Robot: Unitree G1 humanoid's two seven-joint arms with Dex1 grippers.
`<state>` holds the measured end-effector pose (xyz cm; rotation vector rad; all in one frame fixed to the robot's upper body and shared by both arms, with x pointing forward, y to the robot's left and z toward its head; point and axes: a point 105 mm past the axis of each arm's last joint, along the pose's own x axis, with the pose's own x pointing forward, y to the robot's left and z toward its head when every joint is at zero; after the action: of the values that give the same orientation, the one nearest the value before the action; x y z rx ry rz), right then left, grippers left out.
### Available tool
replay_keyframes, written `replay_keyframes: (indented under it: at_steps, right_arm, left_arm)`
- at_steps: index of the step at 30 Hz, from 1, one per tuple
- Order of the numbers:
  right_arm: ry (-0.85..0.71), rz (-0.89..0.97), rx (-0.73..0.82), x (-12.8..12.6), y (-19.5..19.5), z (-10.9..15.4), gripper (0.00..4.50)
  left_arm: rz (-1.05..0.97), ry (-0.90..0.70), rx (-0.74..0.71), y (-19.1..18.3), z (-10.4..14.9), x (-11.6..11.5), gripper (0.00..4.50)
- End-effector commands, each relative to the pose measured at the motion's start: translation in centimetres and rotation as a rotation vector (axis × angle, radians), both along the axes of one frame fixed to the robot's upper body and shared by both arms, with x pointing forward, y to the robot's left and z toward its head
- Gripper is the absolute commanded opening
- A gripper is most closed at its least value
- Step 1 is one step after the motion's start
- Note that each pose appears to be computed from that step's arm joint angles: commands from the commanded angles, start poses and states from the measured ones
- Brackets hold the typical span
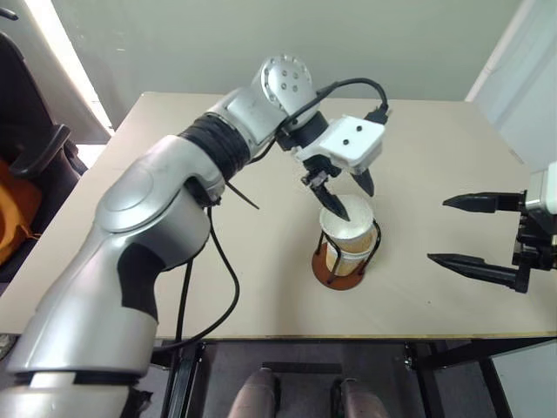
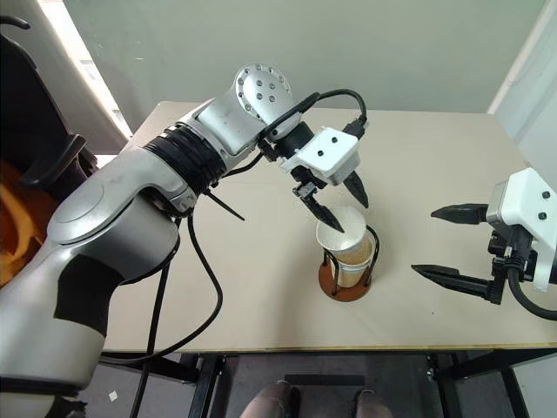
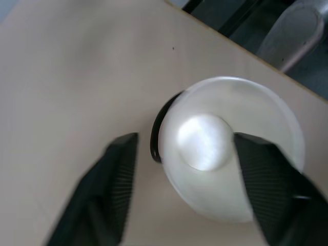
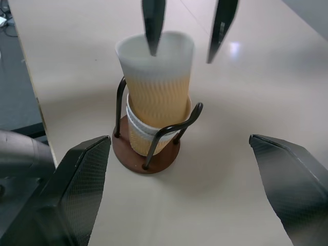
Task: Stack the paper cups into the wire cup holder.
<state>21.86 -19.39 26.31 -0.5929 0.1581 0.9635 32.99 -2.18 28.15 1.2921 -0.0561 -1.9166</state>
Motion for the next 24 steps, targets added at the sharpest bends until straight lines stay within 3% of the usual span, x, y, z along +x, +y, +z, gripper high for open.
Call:
replay_keyframes:
  at_steps: [1, 8, 13, 15, 24]
  right_arm:
    - [-0.038, 0.011, -0.023, 0.2, 0.0, 0.7, 4.50]
    - [-0.029, 0.070, -0.020, 1.6, 0.3, 0.7, 4.50]
    - [-0.009, 0.077, -0.024, 3.4, -0.3, 0.3, 4.50]
    - [-0.011, 0.063, -0.014, 4.8, -0.8, 0.4, 4.50]
    - [0.040, 0.043, 0.034, 6.6, -2.9, 0.2, 4.50]
  left_arm:
    - [-0.016, -0.026, -0.054, -0.3, 2.2, -0.2, 3.42]
    - [0.104, -0.008, -0.113, 2.6, 3.0, 1.3, 3.42]
    - [0.263, 0.069, -0.135, 9.0, 1.8, 2.0, 3.42]
    - [0.431, 0.172, -0.243, 14.5, 1.7, 1.9, 3.42]
    - [0.996, 0.310, -0.437, 27.7, -1.8, -1.9, 3.42]
